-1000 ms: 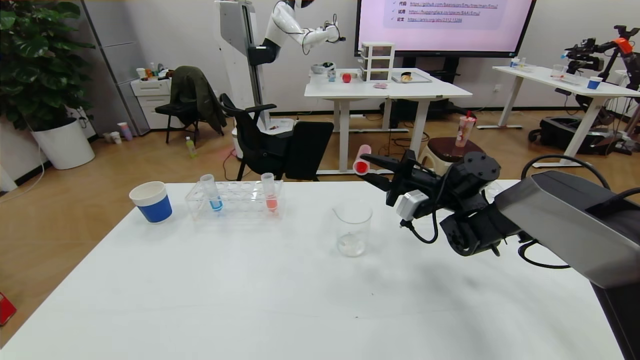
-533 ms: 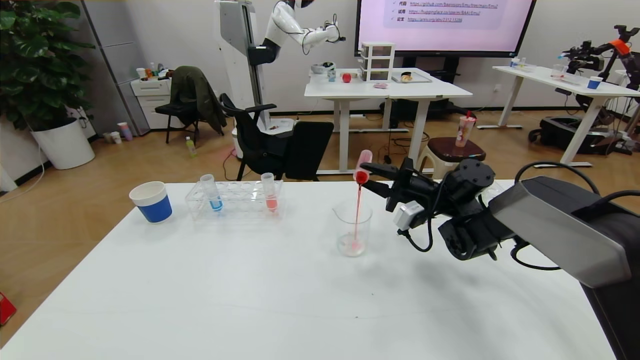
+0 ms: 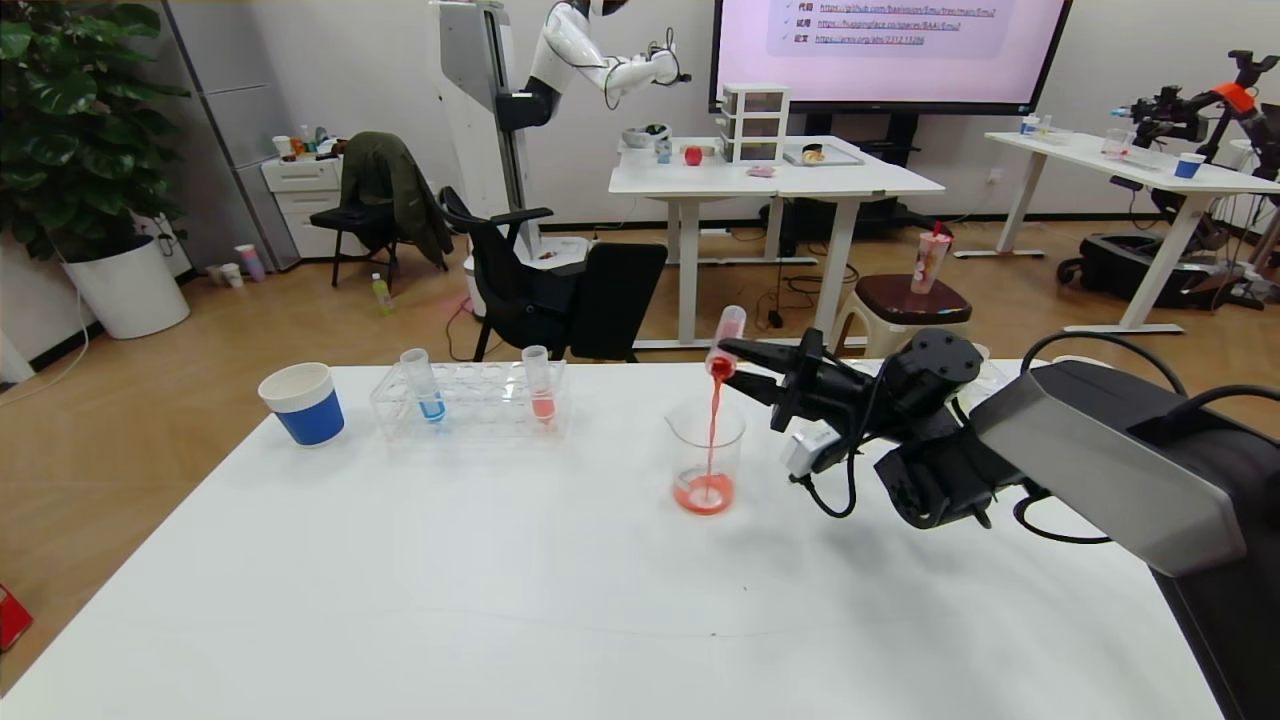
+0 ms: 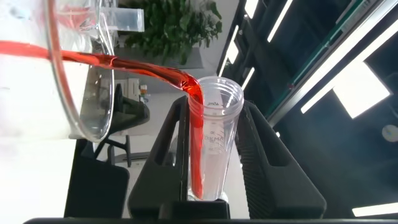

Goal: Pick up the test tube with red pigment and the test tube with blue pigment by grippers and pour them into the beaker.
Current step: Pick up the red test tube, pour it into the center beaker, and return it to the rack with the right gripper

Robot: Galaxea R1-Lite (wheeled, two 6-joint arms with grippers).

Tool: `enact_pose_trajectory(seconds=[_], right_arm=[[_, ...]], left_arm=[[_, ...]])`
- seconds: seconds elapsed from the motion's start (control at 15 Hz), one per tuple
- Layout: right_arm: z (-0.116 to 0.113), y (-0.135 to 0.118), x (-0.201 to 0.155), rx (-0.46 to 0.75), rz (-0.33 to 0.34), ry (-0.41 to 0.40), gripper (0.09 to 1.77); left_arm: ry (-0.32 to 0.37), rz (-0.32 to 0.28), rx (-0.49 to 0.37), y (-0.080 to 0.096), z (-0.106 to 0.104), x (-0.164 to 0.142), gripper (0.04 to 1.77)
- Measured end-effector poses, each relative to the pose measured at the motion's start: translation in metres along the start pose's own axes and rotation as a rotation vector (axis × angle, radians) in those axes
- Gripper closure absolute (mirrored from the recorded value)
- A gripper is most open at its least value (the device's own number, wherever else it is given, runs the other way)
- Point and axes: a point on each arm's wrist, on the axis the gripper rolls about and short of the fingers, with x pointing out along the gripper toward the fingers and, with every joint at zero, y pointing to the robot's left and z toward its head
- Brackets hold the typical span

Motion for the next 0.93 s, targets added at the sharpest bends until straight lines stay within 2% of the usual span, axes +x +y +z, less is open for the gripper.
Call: enact_pose_trajectory(seconds=[0.47, 0.93], right_arm=[[0.0023, 0.0077, 0.0019, -0.115, 0.008, -0.008, 1.35], [0.0041, 0.001, 0.004, -0.069, 0.001, -0.004, 1.35]], left_arm=[[0.0, 0.0, 0.0, 0.0, 0.0, 0.0, 0.06], [0.0, 0.0, 0.0, 0.0, 0.0, 0.0, 0.06]])
